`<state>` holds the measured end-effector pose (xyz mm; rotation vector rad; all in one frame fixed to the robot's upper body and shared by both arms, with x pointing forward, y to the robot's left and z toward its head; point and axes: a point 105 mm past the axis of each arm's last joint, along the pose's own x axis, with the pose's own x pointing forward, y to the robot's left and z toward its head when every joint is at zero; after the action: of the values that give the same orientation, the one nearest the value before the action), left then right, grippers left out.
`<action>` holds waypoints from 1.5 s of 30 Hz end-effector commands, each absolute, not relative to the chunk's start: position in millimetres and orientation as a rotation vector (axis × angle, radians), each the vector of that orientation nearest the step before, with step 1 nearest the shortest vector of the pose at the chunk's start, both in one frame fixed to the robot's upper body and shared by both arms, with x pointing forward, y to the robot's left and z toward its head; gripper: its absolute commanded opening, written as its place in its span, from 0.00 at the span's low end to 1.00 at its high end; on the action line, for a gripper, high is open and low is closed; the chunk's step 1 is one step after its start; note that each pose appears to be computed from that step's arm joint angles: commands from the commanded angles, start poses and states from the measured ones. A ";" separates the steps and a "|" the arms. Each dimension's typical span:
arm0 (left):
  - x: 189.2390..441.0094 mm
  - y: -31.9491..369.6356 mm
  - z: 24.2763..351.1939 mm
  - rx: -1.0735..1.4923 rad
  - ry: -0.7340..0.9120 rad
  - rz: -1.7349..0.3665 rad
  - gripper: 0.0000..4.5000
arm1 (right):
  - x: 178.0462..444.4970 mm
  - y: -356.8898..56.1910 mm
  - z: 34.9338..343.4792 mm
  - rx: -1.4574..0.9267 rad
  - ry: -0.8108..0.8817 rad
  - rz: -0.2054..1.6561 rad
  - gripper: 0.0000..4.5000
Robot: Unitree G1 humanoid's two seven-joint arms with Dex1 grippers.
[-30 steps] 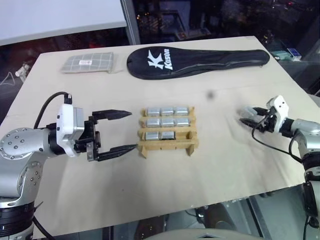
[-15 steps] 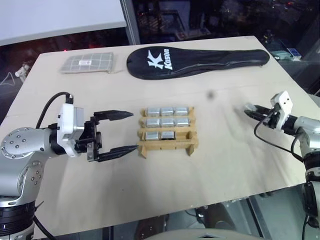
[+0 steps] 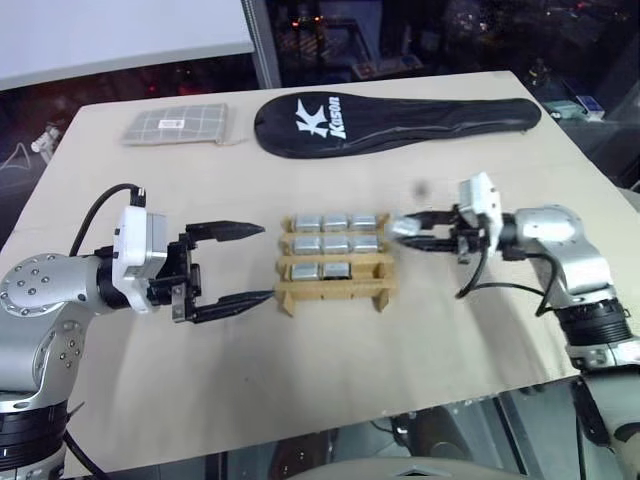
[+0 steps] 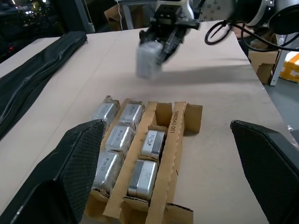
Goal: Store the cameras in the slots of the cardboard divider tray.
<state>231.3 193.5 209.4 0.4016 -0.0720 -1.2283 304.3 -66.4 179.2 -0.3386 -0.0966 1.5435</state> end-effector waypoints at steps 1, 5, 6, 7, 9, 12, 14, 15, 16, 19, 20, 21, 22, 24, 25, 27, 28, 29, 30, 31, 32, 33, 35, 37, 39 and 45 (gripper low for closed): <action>227.2 194.4 217.0 0.435 -0.087 -1.214 1.00 | 298.3 -49.6 182.4 -0.399 -0.107 1.627 0.17; 224.4 196.4 216.8 0.435 -0.081 -1.198 1.00 | 300.6 -40.5 177.2 -0.411 -0.084 1.658 0.17; 223.9 196.5 216.4 0.435 -0.080 -1.196 1.00 | 301.5 -37.9 176.5 -0.411 -0.086 1.663 0.17; 223.7 196.5 216.2 0.435 -0.078 -1.194 1.00 | 302.3 -36.4 176.1 -0.411 -0.088 1.665 0.17; 223.5 196.6 216.1 0.435 -0.077 -1.189 1.00 | 307.5 -33.9 169.1 -0.428 -0.073 1.662 0.17; 223.6 196.6 216.4 0.435 -0.077 -1.184 1.00 | 313.6 -33.1 159.2 -0.447 -0.039 1.664 0.17; 223.0 197.0 216.2 0.438 -0.074 -1.184 1.00 | 315.4 -32.2 156.7 -0.450 -0.029 1.671 0.17; 222.6 197.1 216.4 0.438 -0.074 -1.183 1.00 | 317.3 -31.6 154.5 -0.460 -0.021 1.671 0.17; 222.4 197.0 216.6 0.436 -0.074 -1.182 1.00 | 319.9 -31.7 151.8 -0.478 -0.011 1.665 0.17; 221.4 198.1 216.4 0.440 -0.069 -1.176 1.00 | 323.0 -33.3 145.8 -0.499 0.025 1.674 0.17; 221.0 198.5 216.3 0.441 -0.067 -1.174 1.00 | 323.3 -33.6 145.0 -0.497 0.032 1.678 0.17; 220.6 199.1 216.2 0.442 -0.065 -1.173 1.00 | 322.5 -34.0 144.2 -0.495 0.041 1.691 0.17; 220.3 199.6 216.0 0.443 -0.063 -1.171 1.00 | 321.6 -34.2 144.4 -0.491 0.045 1.703 0.17; 219.6 200.3 215.8 0.444 -0.060 -1.169 1.00 | 320.6 -34.4 147.1 -0.470 0.045 1.714 0.17; 219.5 200.7 215.8 0.443 -0.059 -1.168 1.00 | 320.7 -34.6 149.6 -0.454 0.042 1.715 0.17; 219.4 201.1 215.8 0.443 -0.057 -1.167 1.00 | 321.9 -36.8 152.9 -0.438 0.040 1.709 0.17; 219.7 201.3 215.7 0.444 -0.057 -1.167 1.00 | 323.1 -39.0 153.6 -0.438 0.041 1.703 0.17; 219.9 201.4 215.7 0.445 -0.056 -1.167 1.00 | 323.8 -40.4 153.9 -0.439 0.042 1.698 0.17; 220.1 201.5 215.8 0.445 -0.057 -1.167 1.00 | 324.5 -42.0 154.4 -0.436 0.044 1.695 0.17; 220.5 201.7 216.1 0.445 -0.058 -1.167 1.00 | 325.3 -44.0 155.0 -0.434 0.046 1.690 0.17; 220.8 201.8 216.4 0.445 -0.059 -1.167 1.00 | 325.6 -45.5 155.5 -0.432 0.048 1.688 0.17; 221.0 202.1 216.4 0.445 -0.060 -1.168 1.00 | 326.0 -46.4 155.9 -0.431 0.049 1.686 0.17; 221.4 202.6 216.4 0.446 -0.059 -1.169 1.00 | 326.3 -47.2 156.2 -0.431 0.051 1.684 0.17; 222.3 203.0 216.4 0.447 -0.059 -1.171 1.00 | 326.8 -48.7 155.5 -0.434 0.055 1.681 0.17; 222.8 203.2 216.4 0.447 -0.058 -1.174 1.00 | 327.6 -50.6 153.9 -0.436 0.062 1.678 0.17; 224.0 202.6 215.9 0.445 -0.057 -1.187 1.00 | 328.1 -47.7 149.2 -0.450 0.093 1.690 0.17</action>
<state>225.3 203.2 209.2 0.4118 -0.0352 -1.1802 326.9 -47.4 139.9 -0.4226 0.1156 1.6800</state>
